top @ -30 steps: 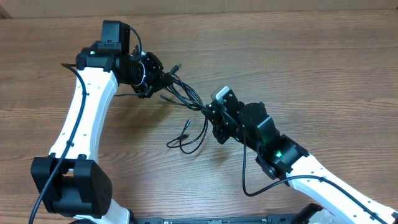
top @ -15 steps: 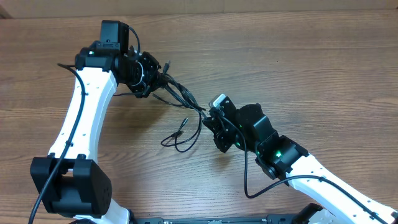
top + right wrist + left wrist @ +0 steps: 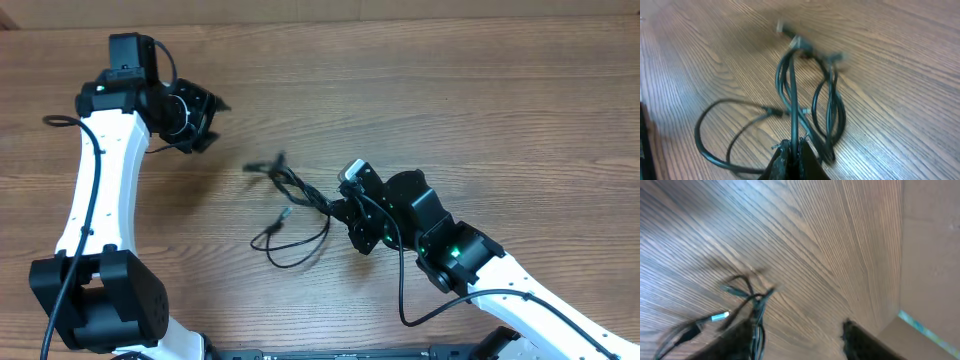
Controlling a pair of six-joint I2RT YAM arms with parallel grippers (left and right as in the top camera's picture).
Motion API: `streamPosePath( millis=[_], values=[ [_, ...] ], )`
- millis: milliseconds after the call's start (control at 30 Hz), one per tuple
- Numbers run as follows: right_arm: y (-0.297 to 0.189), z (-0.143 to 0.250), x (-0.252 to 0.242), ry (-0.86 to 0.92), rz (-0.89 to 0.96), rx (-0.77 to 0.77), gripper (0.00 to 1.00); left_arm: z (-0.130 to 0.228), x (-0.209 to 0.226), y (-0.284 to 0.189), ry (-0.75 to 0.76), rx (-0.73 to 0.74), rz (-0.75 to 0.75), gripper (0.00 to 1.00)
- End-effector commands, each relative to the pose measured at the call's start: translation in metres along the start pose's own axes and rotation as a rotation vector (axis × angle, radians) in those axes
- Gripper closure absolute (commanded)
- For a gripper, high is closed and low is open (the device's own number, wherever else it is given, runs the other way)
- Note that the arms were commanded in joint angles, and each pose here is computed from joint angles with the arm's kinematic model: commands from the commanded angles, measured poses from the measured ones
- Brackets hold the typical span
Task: Untangle cables
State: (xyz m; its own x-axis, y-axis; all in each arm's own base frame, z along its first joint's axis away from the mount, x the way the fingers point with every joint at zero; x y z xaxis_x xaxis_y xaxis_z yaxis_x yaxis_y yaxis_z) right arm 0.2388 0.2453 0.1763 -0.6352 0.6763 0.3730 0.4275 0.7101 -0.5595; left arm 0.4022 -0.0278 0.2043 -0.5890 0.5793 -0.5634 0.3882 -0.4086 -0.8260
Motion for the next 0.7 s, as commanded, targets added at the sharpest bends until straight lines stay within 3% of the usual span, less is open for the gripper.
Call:
streamPosePath(
  millis=[0,100,200,467,667],
  values=[
    [-0.007,-0.009,0.007,-0.012,-0.025,-0.037,0.96,0.001,-0.004,0.0,0.013,-0.014,-0.005,0.32],
    [-0.007,-0.01,0.007,-0.013,-0.026,-0.042,0.96,0.001,-0.005,0.0,0.016,-0.013,-0.005,0.26],
    [-0.008,-0.022,0.011,-0.03,-0.042,-0.099,0.96,0.003,-0.003,0.0,0.025,-0.003,-0.013,0.14],
    [-0.025,-0.083,0.033,-0.032,-0.141,-0.389,0.96,0.028,-0.012,0.01,0.32,0.054,-0.026,0.08],
    [-0.04,-0.11,0.045,-0.012,-0.203,-0.524,0.96,0.047,-0.023,0.017,0.45,0.09,-0.014,0.04]
  ],
)
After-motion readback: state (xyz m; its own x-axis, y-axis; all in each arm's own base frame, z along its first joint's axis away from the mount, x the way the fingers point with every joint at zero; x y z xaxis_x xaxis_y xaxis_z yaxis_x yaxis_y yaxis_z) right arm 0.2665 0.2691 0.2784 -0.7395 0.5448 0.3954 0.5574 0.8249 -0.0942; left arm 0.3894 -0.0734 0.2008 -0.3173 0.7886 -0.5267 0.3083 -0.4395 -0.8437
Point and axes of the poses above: each gripper's point midway between its finger pads, its own y axis out along the fingers, its own x axis along the line the jaws close on, z = x × y, the point moved 3 cm from there along -y, back along the fingers, and after that the axes turned 13 degrees about y, right-handed, at the moved point
